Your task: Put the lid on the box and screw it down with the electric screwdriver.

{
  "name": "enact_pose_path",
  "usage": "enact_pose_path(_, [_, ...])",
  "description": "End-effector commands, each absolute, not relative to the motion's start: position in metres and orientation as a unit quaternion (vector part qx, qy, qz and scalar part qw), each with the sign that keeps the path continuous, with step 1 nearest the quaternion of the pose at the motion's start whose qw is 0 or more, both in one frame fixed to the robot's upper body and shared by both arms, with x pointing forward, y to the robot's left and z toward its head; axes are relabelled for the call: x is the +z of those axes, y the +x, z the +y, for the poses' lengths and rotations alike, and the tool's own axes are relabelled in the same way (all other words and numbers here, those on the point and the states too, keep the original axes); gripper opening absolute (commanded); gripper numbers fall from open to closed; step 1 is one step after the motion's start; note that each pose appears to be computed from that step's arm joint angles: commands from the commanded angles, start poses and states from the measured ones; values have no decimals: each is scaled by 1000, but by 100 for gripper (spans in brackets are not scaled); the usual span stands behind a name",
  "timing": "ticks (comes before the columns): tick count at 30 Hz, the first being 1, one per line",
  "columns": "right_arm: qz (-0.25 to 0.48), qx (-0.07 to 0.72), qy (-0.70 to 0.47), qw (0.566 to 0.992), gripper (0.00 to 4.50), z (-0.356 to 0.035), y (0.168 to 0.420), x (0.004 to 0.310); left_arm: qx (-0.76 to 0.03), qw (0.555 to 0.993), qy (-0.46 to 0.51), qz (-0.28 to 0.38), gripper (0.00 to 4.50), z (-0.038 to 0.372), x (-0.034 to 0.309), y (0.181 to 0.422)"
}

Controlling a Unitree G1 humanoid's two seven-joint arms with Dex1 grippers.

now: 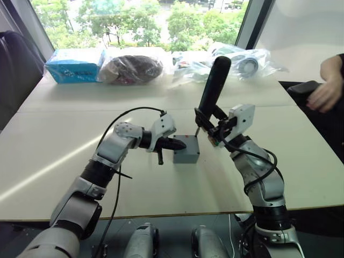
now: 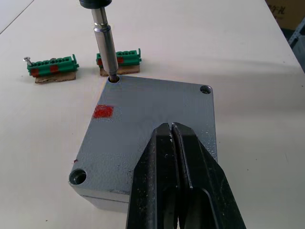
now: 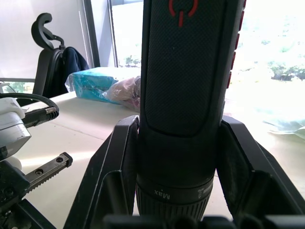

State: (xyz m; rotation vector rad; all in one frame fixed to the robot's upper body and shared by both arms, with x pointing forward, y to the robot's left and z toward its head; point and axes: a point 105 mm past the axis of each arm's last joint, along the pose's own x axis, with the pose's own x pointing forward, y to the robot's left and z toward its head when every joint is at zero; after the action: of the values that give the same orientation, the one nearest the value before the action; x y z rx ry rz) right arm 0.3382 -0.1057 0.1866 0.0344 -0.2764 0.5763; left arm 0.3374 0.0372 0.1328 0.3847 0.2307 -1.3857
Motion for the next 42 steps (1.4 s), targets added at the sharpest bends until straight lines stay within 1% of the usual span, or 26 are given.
enact_pose_path(1, [-86, 283, 11, 955, 172, -111, 341, 167, -632, 747, 176, 109, 0, 38, 128, 335])
enact_pose_path(9, [-148, 300, 4, 942, 172, -120, 337, 235, -627, 752, 167, 117, 0, 41, 122, 334])
enact_pose_path(10, [-157, 298, 13, 941, 172, -124, 337, 247, -625, 754, 163, 117, 0, 41, 123, 334])
enact_pose_path(11, [-173, 288, 31, 941, 172, -132, 338, 270, -623, 759, 150, 115, 0, 42, 126, 335])
enact_pose_path(13, [-189, 275, 60, 941, 172, -145, 339, 301, -620, 766, 130, 112, 0, 44, 131, 335])
enact_pose_path(14, [-183, 256, 74, 946, 172, -156, 343, 315, -617, 771, 116, 104, 0, 46, 136, 336])
enact_pose_path(15, [-176, 244, 84, 950, 172, -164, 345, 323, -615, 775, 108, 99, 0, 46, 140, 337])
enact_pose_path(17, [-117, 271, 111, 949, 172, -172, 347, 329, -611, 782, 83, 86, 0, 48, 152, 339])
enact_pose_path(19, [-66, 280, 132, 949, 172, -179, 347, 329, -610, 785, 70, 83, 0, 50, 158, 339])
enact_pose_path(21, [-25, 273, 142, 951, 172, -189, 348, 327, -612, 784, 69, 81, 0, 53, 164, 336])
enact_pose_path(23, [86, 233, 123, 961, 172, -211, 353, 300, -625, 773, 81, 73, 0, 58, 176, 327])
enact_pose_path(25, [196, 187, 120, 955, 172, -234, 352, 267, -641, 758, 95, 73, 0, 61, 183, 317])
enact_pose_path(29, [334, 162, 127, 920, 172, -258, 338, 218, -665, 731, 135, 78, 0, 65, 182, 302])
enact_pose_path(31, [379, 147, 126, 905, 172, -268, 332, 200, -673, 721, 146, 79, 0, 65, 181, 296])
enact_pose_path(33, [411, 121, 123, 895, 172, -281, 331, 184, -679, 714, 151, 79, 0, 65, 182, 291])
enact_pose_path(36, [432, 111, 112, 888, 172, -289, 336, 173, -679, 714, 152, 77, 0, 62, 182, 287])
enact_pose_path(42, [466, 115, 75, 874, 172, -290, 344, 155, -676, 717, 150, 81, 0, 59, 178, 281])
